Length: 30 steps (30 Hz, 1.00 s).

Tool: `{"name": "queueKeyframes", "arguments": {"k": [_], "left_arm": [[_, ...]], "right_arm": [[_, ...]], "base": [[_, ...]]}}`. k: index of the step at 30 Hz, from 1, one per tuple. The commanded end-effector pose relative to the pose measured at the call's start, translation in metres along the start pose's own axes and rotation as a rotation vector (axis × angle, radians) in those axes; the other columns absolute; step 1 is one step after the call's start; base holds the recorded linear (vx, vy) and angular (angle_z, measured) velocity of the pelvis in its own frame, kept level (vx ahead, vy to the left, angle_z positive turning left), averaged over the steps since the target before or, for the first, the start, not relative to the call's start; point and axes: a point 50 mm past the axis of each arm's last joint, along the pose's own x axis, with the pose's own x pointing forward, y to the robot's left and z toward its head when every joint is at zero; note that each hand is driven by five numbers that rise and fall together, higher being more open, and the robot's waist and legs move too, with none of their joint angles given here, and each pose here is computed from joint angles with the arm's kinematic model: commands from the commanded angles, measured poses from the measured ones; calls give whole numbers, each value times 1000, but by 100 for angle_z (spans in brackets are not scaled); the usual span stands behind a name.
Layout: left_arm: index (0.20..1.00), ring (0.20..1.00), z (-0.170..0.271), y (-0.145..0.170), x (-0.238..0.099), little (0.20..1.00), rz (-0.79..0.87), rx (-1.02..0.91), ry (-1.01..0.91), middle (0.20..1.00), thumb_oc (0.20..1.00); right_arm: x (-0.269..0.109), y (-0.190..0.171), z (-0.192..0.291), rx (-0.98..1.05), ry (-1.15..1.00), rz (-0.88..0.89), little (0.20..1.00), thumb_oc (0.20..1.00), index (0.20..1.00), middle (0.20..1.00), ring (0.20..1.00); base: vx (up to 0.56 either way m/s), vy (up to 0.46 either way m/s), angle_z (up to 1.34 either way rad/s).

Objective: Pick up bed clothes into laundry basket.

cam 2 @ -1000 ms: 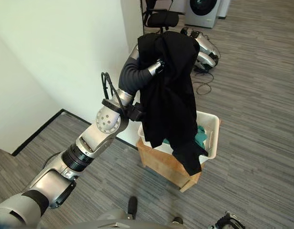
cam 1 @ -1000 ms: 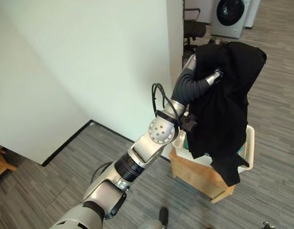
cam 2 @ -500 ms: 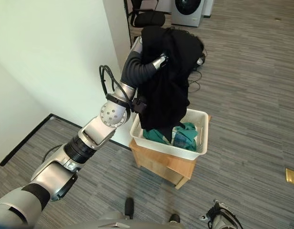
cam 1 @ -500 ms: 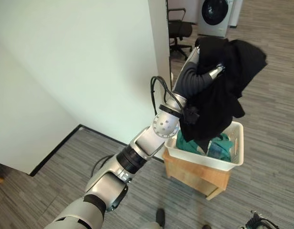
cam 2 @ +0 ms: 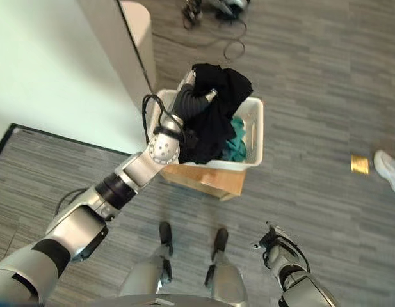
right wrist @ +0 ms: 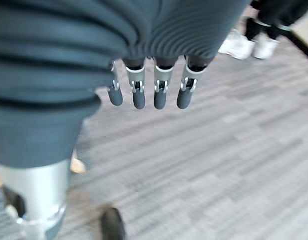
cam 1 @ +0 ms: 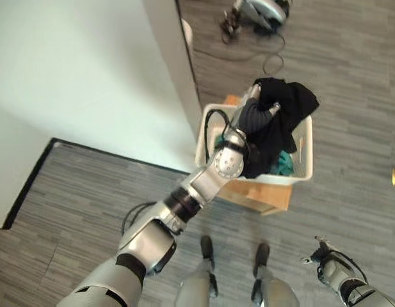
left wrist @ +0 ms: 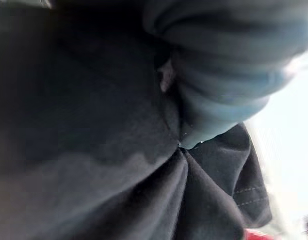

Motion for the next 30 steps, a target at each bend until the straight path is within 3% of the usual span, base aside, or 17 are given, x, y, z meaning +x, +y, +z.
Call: {"name": "queueKeyframes", "arguments": {"k": [1, 2, 3, 5, 8, 15, 19, 25, 30], "left_arm": [[247, 247, 49, 0, 41, 247, 53, 51, -163, 247, 247], [511, 511, 48, 0, 41, 511, 44, 89, -170, 511, 511], [1000, 1000, 47, 2, 41, 1000, 40, 155, -190, 1000, 1000], [1000, 1000, 25, 3, 44, 1000, -2, 325, -131, 1000, 1000], [1000, 1000, 11, 12, 41, 1000, 26, 370, -89, 1000, 1000], [1000, 1000, 25, 5, 42, 1000, -74, 383, -169, 1000, 1000], [1000, 1000, 38, 25, 53, 1000, -52, 502, -249, 1000, 1000], [1000, 1000, 48, 39, 55, 1000, 26, 401, -264, 1000, 1000], [1000, 1000, 49, 34, 43, 1000, 26, 233, -256, 1000, 1000]], "right_arm": [[10, -37, 3, -38, -29, -124, 1000, 1000, 1000, 1000, 1000], [10, -37, 4, -41, -35, -125, 1000, 1000, 1000, 1000, 1000], [9, -36, 4, -40, -39, -123, 1000, 1000, 1000, 1000, 1000], [9, -31, 9, -3, -56, -100, 1000, 1000, 1000, 1000, 1000], [5, -21, 9, 23, -72, -78, 1000, 1000, 1000, 1000, 1000], [3, -13, 24, 102, -117, -44, 1000, 1000, 1000, 1000, 1000], [7, -36, 54, 123, -217, -107, 1000, 1000, 1000, 1000, 1000], [3, -52, 89, 122, -361, -163, 1000, 1000, 1000, 1000, 1000], [-5, -34, 96, 161, -394, -109, 1000, 1000, 1000, 1000, 1000]], "base": [[-30, 28, -4], [0, 0, 0], [0, 0, 0], [-9, 38, -4], [-2, 11, -1], [19, 0, 1], [41, -16, 13], [37, -35, 13], [14, -54, 21]]}}
